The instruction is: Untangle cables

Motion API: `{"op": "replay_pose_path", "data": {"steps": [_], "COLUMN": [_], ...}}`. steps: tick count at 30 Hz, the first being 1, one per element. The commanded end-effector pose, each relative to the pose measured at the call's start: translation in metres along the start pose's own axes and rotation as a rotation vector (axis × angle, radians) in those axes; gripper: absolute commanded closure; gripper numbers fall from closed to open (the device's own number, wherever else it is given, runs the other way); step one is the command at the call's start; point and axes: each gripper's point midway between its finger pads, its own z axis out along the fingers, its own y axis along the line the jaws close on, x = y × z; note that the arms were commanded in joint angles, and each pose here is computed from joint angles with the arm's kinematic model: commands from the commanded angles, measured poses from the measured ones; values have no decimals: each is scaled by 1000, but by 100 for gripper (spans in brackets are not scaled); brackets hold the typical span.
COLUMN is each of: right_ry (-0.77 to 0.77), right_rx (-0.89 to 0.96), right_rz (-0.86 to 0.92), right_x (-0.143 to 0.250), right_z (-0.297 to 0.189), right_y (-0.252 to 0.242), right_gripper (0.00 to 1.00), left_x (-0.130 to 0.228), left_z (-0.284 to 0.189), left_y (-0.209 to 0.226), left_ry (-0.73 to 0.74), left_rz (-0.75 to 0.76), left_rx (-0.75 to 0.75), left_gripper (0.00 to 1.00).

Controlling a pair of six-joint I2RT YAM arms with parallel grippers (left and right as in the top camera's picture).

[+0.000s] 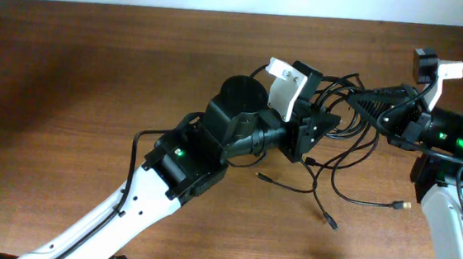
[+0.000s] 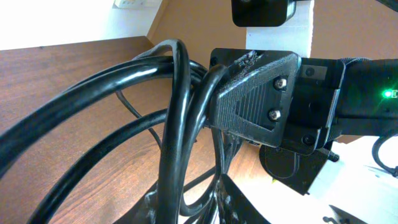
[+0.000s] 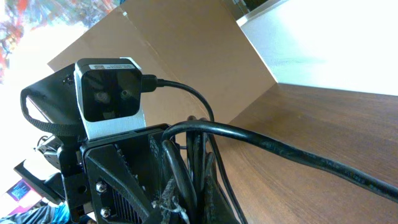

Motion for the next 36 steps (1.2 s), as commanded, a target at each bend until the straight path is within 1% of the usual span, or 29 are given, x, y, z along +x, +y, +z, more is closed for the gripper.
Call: {"op": "replay_pose_path", "data": {"steps": [1, 3, 8, 9, 10, 11, 12, 13, 15, 17, 20, 24, 26, 29, 31, 32, 35, 36], "right_ry": [-21, -18, -13, -11, -11, -13, -20, -27, -41, -31, -3, 20, 22, 22, 22, 22, 21, 18], "right_rx": [0, -1, -2, -2, -1, 0, 11, 21, 46, 55, 49, 45, 43, 44, 43, 43, 43, 43], "right_rz": [-18, -18, -18, -18, -20, -24, -35, -50, -53, -60, -59, -58, -50, -20, -18, -18, -19, -19], "right_x": [-6, -5, -5, -4, -4, -5, -6, -8, -11, -9, -4, 0, 0, 1, 1, 1, 1, 1], "right_z": [1, 1, 1, 1, 1, 0, -3, -6, -15, -18, -18, -18, -17, -18, -18, -18, -18, -17], "right_y": [5, 5, 5, 5, 5, 5, 3, 1, -3, -4, -4, -3, -5, -13, -14, -14, -14, -14], "right_gripper": [96, 96, 96, 68, 48, 37, 29, 25, 23, 23, 23, 23, 23, 23, 23, 23, 23, 23], "left_x": [3, 4, 0, 0, 2, 4, 9, 12, 15, 17, 17, 5, -2, -24, -34, -40, -46, -45], "left_z": [7, 10, 10, 10, 8, 6, 0, -6, -19, -26, -28, -26, -25, -25, -28, -29, -30, -29], "left_y": [-1, 1, -1, -1, 3, 9, 19, 29, 43, 41, 40, 36, 33, 29, 43, 46, 43, 43], "left_ry": [13, 18, 1, 2, 10, 24, 52, 72, 99, 113, 114, 64, 35, -61, -128, -163, -200, -200], "left_rz": [5, 3, 33, 63, 97, 97, 91, 76, 71, 136, 139, 131, 101, 4, -121, -201, -354, -382], "left_rx": [19, 16, 24, 23, 14, -6, -37, -67, -113, -117, -117, -102, -94, -91, -165, -177, -151, -148], "left_gripper": [88, 100, 100, 100, 100, 100, 100, 100, 100, 100, 100, 100, 100, 100, 100, 100, 100, 100]}}
